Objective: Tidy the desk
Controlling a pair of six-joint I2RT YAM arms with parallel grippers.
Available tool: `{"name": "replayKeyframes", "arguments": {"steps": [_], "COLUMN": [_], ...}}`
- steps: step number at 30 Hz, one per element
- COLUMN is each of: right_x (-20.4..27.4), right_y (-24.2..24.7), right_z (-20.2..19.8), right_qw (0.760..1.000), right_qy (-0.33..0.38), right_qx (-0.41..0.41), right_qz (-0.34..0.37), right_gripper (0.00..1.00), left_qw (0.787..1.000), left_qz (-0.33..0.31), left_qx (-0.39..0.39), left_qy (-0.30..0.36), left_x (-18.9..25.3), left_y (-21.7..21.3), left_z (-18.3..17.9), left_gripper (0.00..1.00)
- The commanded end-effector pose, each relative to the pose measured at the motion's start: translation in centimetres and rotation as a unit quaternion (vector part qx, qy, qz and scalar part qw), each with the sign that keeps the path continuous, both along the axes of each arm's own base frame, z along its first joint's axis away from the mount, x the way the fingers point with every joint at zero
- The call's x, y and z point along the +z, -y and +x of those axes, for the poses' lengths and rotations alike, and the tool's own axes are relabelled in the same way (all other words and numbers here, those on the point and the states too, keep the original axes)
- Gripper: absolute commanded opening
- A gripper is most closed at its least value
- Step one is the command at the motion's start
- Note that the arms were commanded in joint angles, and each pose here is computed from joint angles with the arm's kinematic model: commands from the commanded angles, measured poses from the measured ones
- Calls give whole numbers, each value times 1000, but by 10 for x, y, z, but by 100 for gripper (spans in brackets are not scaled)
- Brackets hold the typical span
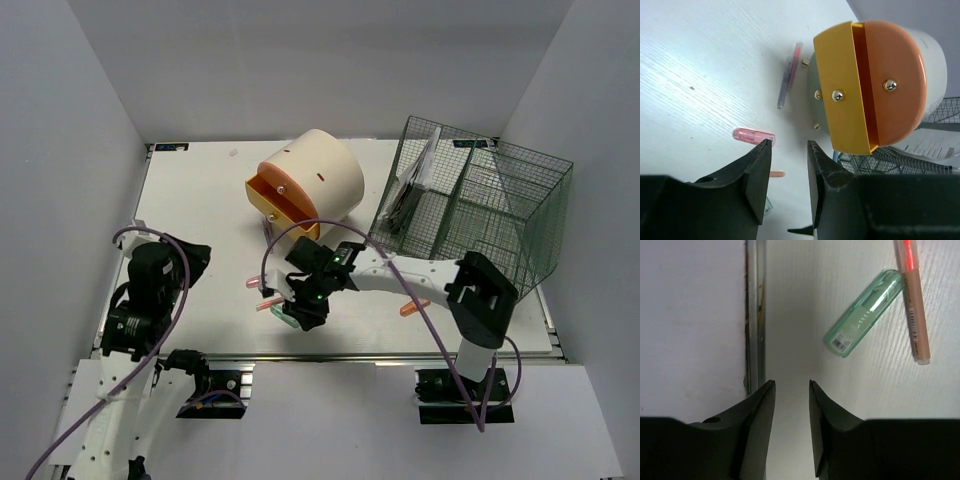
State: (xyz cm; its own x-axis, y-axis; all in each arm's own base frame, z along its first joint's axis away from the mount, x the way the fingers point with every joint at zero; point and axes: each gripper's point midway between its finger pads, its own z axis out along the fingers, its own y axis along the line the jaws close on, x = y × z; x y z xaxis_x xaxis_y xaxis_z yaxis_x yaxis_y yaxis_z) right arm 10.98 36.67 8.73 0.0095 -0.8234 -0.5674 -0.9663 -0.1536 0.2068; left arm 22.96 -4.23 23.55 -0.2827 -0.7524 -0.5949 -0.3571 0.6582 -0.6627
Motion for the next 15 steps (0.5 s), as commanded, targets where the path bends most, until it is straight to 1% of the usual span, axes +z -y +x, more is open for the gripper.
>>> {"name": "replayKeyframes", "arguments": {"steps": [1, 3, 4, 5, 8, 10, 15], "right_x": [10, 11, 3, 3, -2, -5, -22], "right_y": [-32, -41, -44, -47, -54, -56, -59], "right_z": [10, 15, 10, 11, 13, 16, 29], "right_qw": [996, 994, 991, 989, 983, 978, 962], "right_qy": [5, 5, -14, -19, -18, -19, 5], "right_qx": [-84, -111, -132, -145, -180, -208, -266], "right_qz": [8, 2, -15, -18, -22, -26, -60], "right_gripper": [40, 42, 45, 46, 50, 52, 49], "left_qw": [999, 998, 998, 998, 998, 998, 998], "left_qz": [33, 36, 37, 35, 34, 35, 34], "left_qx": [31, 39, 40, 41, 45, 50, 53], "left_qy": [-15, -18, -20, -17, -13, -12, -3], "left_x": [5, 6, 7, 8, 12, 15, 24], "left_y": [-20, -23, -24, -25, -28, -30, -33], "left_z": [-23, -27, -31, -34, -42, -47, -58], "left_gripper": [45, 45, 45, 45, 45, 45, 45]}}
